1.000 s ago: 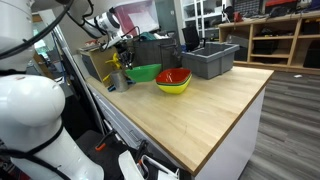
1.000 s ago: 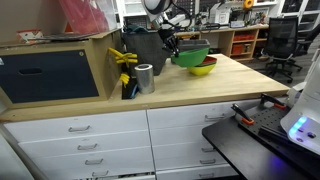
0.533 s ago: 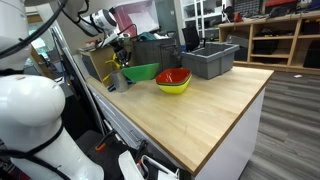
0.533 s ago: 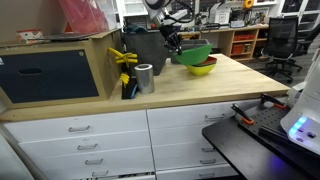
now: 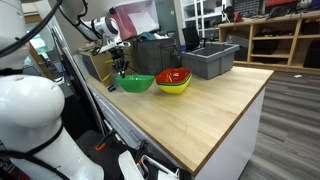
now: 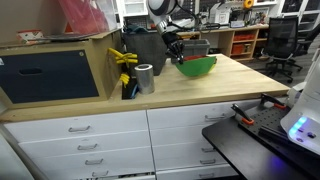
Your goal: Remove the green bowl from the stacked bowls
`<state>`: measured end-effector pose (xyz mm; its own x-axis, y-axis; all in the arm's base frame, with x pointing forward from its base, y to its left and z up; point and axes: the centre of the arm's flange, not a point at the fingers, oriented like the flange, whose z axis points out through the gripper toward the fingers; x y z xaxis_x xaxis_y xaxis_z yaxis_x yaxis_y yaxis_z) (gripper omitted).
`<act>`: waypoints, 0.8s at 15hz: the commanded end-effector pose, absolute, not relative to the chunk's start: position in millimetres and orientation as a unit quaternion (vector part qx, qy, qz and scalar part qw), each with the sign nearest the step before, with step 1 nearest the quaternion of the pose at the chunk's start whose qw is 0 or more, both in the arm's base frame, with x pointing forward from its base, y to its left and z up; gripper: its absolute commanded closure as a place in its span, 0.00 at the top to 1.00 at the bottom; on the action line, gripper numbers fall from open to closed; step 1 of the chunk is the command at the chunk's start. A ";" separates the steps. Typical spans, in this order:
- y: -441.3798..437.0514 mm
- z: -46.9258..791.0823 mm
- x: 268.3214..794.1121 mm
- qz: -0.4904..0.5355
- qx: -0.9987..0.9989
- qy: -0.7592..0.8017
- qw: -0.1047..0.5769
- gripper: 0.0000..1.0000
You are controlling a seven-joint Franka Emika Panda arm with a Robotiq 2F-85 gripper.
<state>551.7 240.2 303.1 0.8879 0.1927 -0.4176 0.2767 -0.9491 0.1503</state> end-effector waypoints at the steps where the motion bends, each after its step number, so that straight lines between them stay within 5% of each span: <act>1: 231.0 285.6 529.8 -0.175 0.975 0.118 0.064 0.01; 7: 229.2 247.7 513.2 -0.144 0.983 0.108 0.034 0.01; 8: 228.1 247.8 511.2 -0.142 0.984 0.105 0.032 0.29; 12: 214.5 269.6 509.1 -0.141 0.985 0.097 0.022 0.50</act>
<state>522.5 232.0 242.4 0.9336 0.1920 -0.3026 0.2160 -0.9752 0.0476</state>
